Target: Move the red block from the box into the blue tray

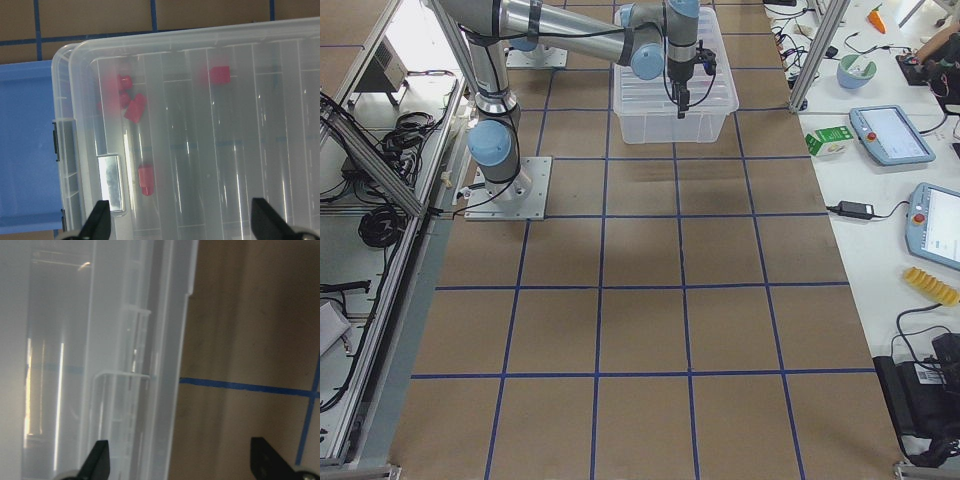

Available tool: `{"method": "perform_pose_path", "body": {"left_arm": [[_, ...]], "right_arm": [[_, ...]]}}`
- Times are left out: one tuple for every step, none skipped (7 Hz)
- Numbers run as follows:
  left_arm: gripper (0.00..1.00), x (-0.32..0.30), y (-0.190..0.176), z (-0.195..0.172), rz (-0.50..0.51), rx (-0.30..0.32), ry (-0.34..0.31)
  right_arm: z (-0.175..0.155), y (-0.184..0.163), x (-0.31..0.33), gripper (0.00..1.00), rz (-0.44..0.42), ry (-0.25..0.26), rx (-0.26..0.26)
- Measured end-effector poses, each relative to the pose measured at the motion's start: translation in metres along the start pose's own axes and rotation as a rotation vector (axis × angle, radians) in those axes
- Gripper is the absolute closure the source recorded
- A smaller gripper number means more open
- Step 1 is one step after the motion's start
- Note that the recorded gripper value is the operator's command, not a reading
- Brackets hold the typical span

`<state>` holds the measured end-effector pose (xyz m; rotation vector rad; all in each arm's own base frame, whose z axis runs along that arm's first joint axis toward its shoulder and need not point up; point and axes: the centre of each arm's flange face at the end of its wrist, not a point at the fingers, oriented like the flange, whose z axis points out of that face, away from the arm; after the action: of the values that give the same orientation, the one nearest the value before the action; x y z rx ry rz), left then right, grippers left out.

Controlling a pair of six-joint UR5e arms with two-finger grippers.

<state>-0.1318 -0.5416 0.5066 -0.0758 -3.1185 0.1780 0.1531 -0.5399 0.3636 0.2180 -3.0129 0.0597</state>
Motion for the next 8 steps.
{"method": "perform_pose_path", "body": {"left_arm": [[0.00,-0.003,0.002,0.000,-0.002,-0.003,-0.007],[0.00,-0.004,0.003,-0.002,-0.003,-0.006,-0.014],[0.00,-0.004,0.005,-0.004,-0.003,-0.013,-0.018],[0.00,-0.003,0.008,-0.008,-0.003,-0.021,-0.018],[0.00,-0.003,0.011,-0.011,-0.003,-0.027,-0.019],[0.00,-0.003,0.012,-0.012,-0.003,-0.030,-0.019],[0.00,-0.002,0.013,-0.012,-0.003,-0.030,-0.019],[0.00,-0.002,0.012,-0.008,-0.003,-0.038,-0.018]], "right_arm": [[0.004,0.002,0.006,0.00,-0.008,0.054,-0.012],[0.009,0.004,0.008,0.00,-0.010,0.082,-0.024],[0.013,0.006,0.012,0.00,-0.013,0.102,-0.034],[0.014,0.006,0.021,0.00,-0.007,0.134,-0.035],[0.014,0.004,0.041,0.00,0.010,0.160,-0.028],[0.014,0.003,0.069,0.00,0.021,0.172,-0.028],[0.016,0.004,0.100,0.00,0.020,0.177,-0.036],[0.018,0.006,0.125,0.00,0.014,0.177,-0.048]]}}
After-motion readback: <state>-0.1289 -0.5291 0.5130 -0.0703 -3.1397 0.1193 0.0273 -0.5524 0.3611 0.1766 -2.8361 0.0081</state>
